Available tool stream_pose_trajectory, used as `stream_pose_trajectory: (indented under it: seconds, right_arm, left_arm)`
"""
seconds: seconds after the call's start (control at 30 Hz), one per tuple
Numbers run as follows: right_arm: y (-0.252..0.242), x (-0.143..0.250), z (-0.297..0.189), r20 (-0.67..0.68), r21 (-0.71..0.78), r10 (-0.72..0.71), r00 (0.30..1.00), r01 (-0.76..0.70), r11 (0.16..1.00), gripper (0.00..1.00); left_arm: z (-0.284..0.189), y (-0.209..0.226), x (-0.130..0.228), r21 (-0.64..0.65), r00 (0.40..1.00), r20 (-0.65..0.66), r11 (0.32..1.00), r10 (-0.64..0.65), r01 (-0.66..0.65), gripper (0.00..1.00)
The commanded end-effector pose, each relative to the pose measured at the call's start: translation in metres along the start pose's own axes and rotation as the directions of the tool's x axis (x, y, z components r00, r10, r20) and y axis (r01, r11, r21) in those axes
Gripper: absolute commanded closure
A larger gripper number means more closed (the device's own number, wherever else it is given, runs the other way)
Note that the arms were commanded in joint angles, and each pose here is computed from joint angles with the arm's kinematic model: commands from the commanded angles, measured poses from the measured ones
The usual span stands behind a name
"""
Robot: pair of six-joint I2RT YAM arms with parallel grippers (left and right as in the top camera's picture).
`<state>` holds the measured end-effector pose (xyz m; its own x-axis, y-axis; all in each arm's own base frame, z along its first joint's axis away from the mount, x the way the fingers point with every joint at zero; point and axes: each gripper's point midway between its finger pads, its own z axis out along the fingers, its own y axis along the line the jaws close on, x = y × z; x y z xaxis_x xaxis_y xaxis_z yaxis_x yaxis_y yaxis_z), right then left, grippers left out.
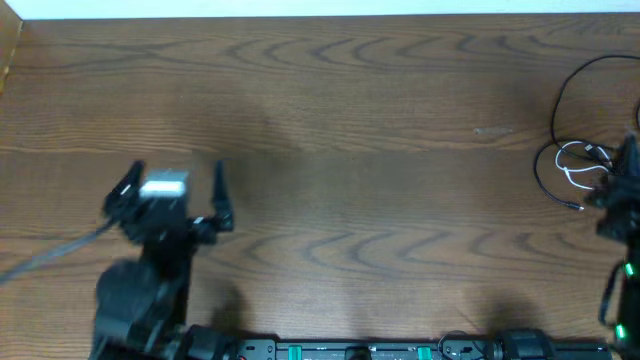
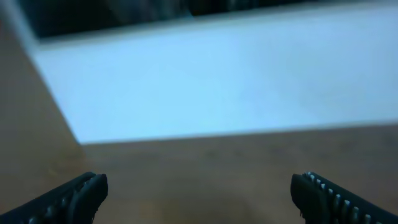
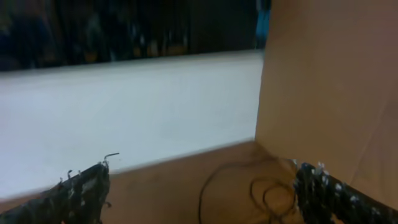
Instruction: Untangle cables
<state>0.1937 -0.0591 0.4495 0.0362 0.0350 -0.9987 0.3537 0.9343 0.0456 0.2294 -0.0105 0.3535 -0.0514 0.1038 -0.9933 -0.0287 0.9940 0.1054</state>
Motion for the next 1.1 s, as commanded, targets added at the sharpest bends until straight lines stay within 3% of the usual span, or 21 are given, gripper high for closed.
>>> stream_pose_trajectory:
  seconds: [0.0, 0.2, 0.43, 0.57, 0.63, 0.7, 1.07]
  right_arm:
    - [-0.021, -0.027, -0.045, 0.142, -0.001, 0.068, 0.988, -0.069, 0.998, 0.06]
    - [-0.053, -0.040, -0.113, 0.299, -0.006, 0.128, 0.946, -0.132, 0.991, 0.01]
    - [-0.058, -0.028, -0.149, 0.338, -0.031, 0.122, 0.933, -0.119, 0.992, 0.01]
    - [-0.032, -0.003, -0.146, 0.260, -0.087, -0.120, 0.958, 0.147, 0.985, 0.01]
    - [-0.021, 0.006, -0.146, 0.248, -0.105, -0.271, 0.930, 0.304, 0.947, 0.01]
    - [-0.020, 0.008, -0.148, 0.245, -0.078, -0.341, 0.908, 0.369, 0.926, 0.01]
    - [-0.054, -0.039, -0.231, 0.350, 0.091, -0.297, 0.889, 0.284, 0.955, 0.01]
  left_arm:
    - [-0.028, 0.027, -0.019, -0.108, 0.995, 0.100, 0.994, 0.005, 0.006, 0.00]
    - [-0.065, 0.042, -0.036, -0.144, 0.975, 0.215, 0.989, 0.047, -0.016, 0.00]
    - [-0.081, 0.070, -0.041, -0.286, 0.970, 0.234, 0.958, 0.064, 0.006, 0.00]
    - [-0.085, 0.082, -0.040, -0.353, 0.973, 0.226, 0.935, 0.055, 0.029, 0.00]
    - [-0.087, 0.083, -0.043, -0.354, 0.970, 0.238, 0.935, 0.051, 0.037, 0.00]
    - [-0.090, 0.084, -0.048, -0.355, 0.965, 0.260, 0.934, 0.045, 0.052, 0.00]
    - [-0.106, 0.092, -0.069, -0.355, 0.945, 0.326, 0.930, 0.026, 0.097, 0.00]
